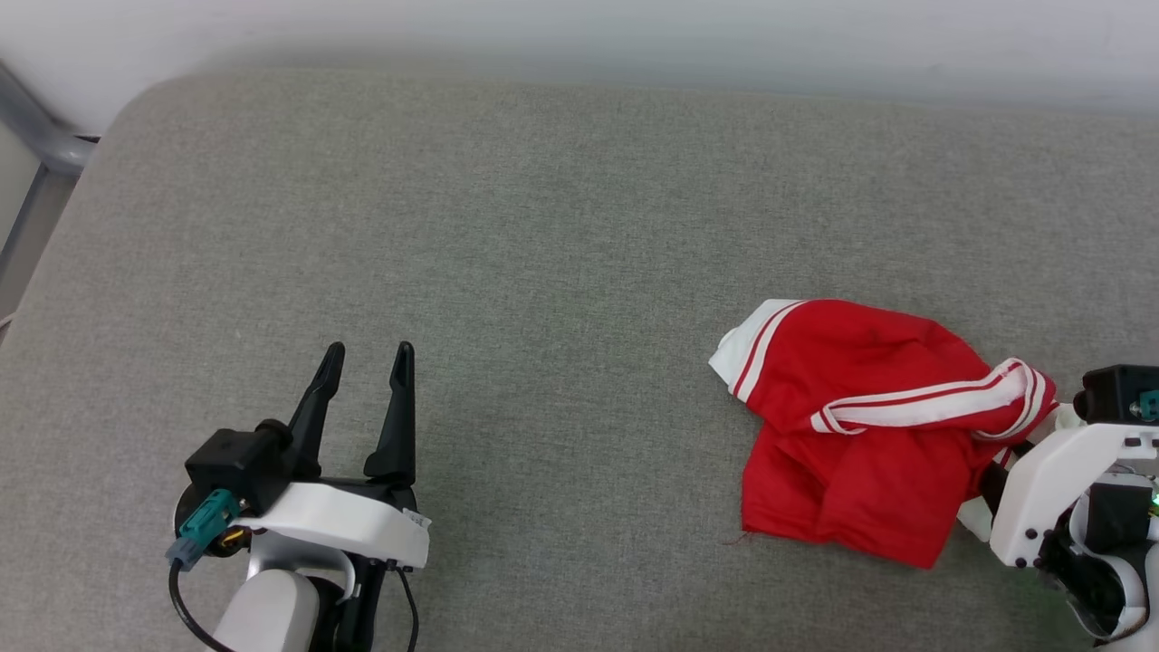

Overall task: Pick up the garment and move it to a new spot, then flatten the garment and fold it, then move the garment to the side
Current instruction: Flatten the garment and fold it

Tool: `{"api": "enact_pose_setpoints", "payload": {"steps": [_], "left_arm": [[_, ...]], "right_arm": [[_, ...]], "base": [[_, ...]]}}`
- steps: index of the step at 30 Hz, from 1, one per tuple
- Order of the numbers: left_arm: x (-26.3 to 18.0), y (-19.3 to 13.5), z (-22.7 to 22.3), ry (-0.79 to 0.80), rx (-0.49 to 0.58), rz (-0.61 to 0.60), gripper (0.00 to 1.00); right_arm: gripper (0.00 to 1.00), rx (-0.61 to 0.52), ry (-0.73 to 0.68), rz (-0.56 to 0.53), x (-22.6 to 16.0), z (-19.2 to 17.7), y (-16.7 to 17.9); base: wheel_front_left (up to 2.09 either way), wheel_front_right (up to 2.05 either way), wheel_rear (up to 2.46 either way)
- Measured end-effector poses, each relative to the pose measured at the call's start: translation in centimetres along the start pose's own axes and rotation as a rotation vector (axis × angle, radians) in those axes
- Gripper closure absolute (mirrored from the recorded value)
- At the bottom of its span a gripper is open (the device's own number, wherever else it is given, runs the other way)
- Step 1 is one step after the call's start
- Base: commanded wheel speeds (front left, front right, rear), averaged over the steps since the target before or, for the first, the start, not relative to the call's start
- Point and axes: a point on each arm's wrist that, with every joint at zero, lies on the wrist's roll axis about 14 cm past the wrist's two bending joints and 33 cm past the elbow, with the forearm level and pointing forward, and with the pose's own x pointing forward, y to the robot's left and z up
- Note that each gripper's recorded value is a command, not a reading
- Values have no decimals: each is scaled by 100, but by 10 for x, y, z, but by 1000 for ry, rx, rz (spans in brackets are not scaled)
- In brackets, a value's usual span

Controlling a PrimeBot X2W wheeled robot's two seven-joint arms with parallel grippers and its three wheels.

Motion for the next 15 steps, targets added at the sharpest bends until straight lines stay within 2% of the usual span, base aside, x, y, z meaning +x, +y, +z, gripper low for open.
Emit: {"api": "enact_pose_setpoints", "payload": {"steps": [1,2,7,15], "left_arm": [[0,1,-1,3,-1,1,0],[0,2,-2,6,-2,6,0],[-1,7,-4,8,-6,23,0],[-1,2,1,-8,-5,9,0]], "right_arm": [[73,1,13,3,3,-2,1],[100,3,18,7,6,-2,2],[100,-18,-34,15,8,15,4],[100,-127,-247,16,-7,96,9]], "base": [[0,0,0],[0,0,0],[0,0,0],[0,0,0]]}}
